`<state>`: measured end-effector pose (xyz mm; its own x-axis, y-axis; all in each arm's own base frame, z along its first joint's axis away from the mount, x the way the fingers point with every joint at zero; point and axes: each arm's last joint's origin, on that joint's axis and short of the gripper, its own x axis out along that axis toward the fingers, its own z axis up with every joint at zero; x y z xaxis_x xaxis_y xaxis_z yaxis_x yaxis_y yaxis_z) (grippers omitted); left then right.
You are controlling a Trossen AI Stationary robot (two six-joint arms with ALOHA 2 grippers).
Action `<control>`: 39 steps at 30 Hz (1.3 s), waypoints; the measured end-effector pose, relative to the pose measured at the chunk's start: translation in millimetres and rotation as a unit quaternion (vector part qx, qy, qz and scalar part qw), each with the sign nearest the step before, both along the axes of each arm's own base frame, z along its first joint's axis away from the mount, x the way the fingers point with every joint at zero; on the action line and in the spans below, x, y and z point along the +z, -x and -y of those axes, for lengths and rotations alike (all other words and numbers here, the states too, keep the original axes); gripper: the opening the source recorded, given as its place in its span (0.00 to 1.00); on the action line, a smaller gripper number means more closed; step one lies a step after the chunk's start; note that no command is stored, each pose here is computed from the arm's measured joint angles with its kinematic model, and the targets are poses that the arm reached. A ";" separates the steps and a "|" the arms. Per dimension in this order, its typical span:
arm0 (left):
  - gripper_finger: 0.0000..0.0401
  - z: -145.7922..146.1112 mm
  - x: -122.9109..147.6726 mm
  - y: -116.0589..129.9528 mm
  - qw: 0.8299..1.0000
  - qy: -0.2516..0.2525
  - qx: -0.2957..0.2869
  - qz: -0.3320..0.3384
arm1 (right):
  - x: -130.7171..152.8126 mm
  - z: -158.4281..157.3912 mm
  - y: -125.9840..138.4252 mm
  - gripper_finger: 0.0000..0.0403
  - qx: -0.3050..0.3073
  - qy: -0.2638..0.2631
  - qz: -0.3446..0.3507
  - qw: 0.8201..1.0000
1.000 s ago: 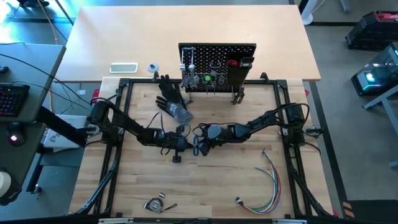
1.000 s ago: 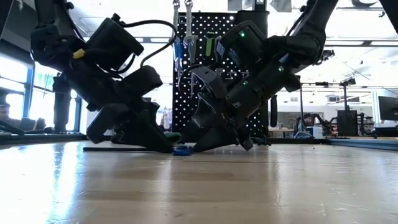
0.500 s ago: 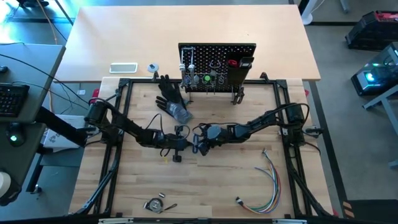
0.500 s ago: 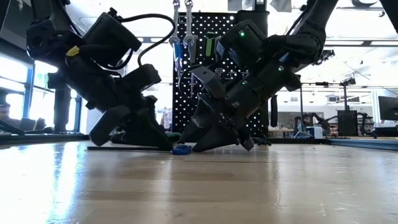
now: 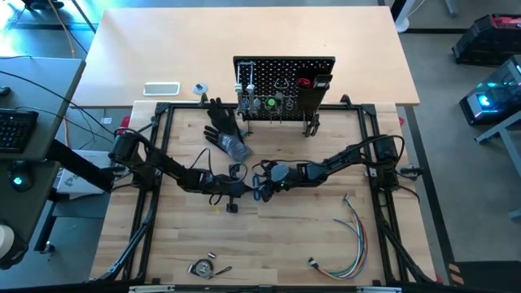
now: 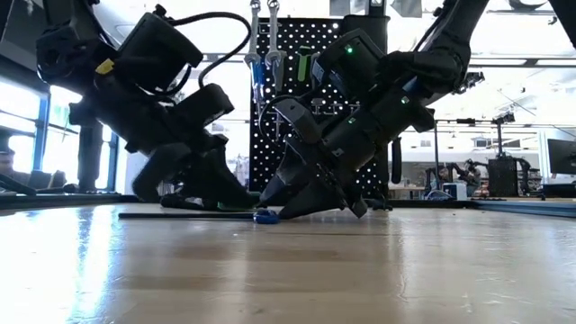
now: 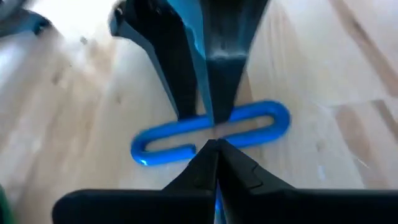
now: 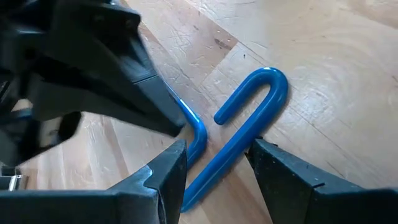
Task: Hang tools onto peg board
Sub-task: Hang the blue pick tool on the pegboard
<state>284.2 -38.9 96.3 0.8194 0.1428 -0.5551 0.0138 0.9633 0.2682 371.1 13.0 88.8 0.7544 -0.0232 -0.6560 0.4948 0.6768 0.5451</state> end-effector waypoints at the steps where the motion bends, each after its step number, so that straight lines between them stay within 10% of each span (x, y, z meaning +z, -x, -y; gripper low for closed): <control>1: 0.01 0.4 1.4 0.7 1.000 0.012 -0.004 -0.003 | -0.2 0.0 0.1 0.44 0.000 0.000 -0.001 1.000; 17: 0.31 -17.7 -2.6 6.5 0.990 0.122 0.006 -0.063 | -0.3 -0.8 0.3 0.44 0.001 0.001 -0.001 1.000; 26: 0.04 -20.6 -10.4 5.0 0.994 0.080 0.010 -0.070 | -0.3 -1.0 0.3 0.44 0.001 0.000 -0.001 1.000; 39: 0.01 -11.6 -4.9 3.4 0.999 0.009 0.010 -0.040 | -7.0 -3.0 8.6 0.44 -0.011 -0.012 -0.010 1.000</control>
<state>280.9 -27.4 91.4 0.7691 0.1476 -0.6219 0.0160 0.9682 0.2497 362.5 16.0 81.8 0.7409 -0.0246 -0.6712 0.5205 0.6527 0.5506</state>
